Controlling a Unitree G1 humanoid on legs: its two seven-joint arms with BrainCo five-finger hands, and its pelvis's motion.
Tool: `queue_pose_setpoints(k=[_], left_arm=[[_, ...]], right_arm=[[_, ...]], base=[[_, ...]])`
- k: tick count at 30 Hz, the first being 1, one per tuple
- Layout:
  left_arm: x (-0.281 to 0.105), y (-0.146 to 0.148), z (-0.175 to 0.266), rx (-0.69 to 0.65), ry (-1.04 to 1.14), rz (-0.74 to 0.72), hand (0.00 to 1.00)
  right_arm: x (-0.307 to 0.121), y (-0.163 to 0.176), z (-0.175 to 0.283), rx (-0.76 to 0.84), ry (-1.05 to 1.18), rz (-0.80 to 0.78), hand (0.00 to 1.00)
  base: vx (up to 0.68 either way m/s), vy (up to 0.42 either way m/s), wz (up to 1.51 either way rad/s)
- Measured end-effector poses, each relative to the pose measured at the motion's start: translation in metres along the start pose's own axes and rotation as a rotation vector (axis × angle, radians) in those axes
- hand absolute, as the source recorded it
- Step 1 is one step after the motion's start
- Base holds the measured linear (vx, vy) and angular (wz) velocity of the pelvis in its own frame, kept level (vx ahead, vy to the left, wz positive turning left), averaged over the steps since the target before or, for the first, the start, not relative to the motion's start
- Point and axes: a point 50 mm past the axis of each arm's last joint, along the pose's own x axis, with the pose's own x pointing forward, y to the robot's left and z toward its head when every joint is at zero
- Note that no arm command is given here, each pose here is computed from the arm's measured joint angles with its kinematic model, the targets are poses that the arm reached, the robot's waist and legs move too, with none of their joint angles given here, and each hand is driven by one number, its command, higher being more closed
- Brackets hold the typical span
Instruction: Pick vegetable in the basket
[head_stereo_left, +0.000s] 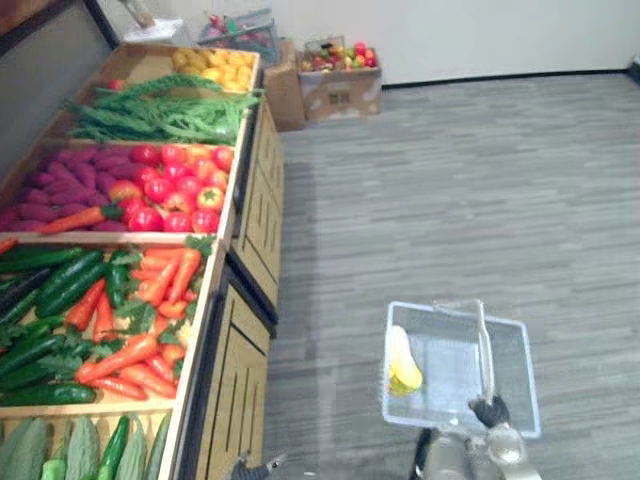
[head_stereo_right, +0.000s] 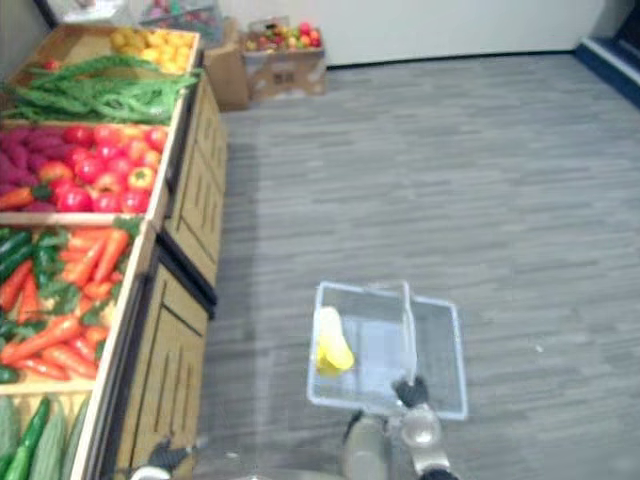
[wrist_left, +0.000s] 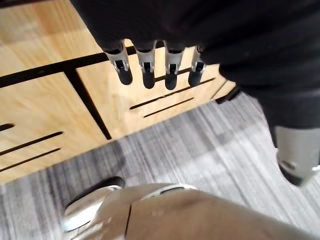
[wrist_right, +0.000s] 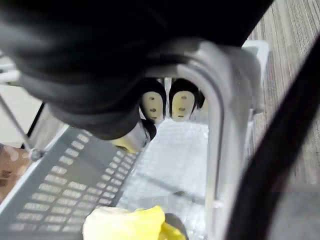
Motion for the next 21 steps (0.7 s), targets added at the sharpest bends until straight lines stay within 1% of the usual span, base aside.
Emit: queue_pose_setpoints(k=[2, 3, 4, 5, 7, 12, 15, 18, 21], left_arm=[[0.0, -0.003, 0.005, -0.006, -0.014, 0.001, 0.0], [0.0, -0.003, 0.003, 0.015, -0.011, 0.002, 0.0], [0.002, 0.004, 0.005, 0.028, -0.02, 0.017, 0.0], [0.002, 0.002, 0.004, 0.024, -0.012, 0.013, 0.0], [0.0, 0.0, -0.004, -0.03, 0.037, 0.019, 0.0], [-0.002, -0.003, -0.008, -0.046, 0.048, 0.028, 0.0], [0.0, 0.008, -0.005, -0.055, 0.027, 0.063, 0.0], [0.0, 0.009, -0.004, -0.089, 0.032, 0.076, 0.0], [0.001, 0.011, -0.003, -0.114, 0.035, 0.091, 0.0]], right_arm=[[0.0, -0.001, 0.001, 0.052, 0.008, -0.018, 1.0], [0.003, -0.001, 0.006, 0.105, 0.014, -0.034, 1.0], [0.003, 0.0, 0.002, 0.105, 0.035, -0.03, 1.0], [0.002, -0.001, -0.001, 0.104, 0.045, -0.031, 1.0], [-0.003, -0.003, -0.017, 0.099, 0.095, -0.037, 1.0], [-0.008, -0.01, -0.043, 0.089, 0.216, -0.053, 1.0], [-0.023, -0.016, -0.075, 0.091, 0.328, -0.083, 1.0], [-0.025, -0.029, -0.083, 0.064, 0.349, -0.107, 1.0], [-0.024, -0.026, -0.084, 0.064, 0.371, -0.098, 1.0]], base=[[0.14, -0.106, 0.1], [0.08, -0.17, 0.3], [0.15, -0.275, 0.37], [0.19, -0.214, 0.45], [0.21, -0.218, 0.56], [0.24, -0.158, 0.69], [0.31, -0.12, 1.16], [0.25, -0.072, 0.8], [0.23, 0.074, 0.54]])
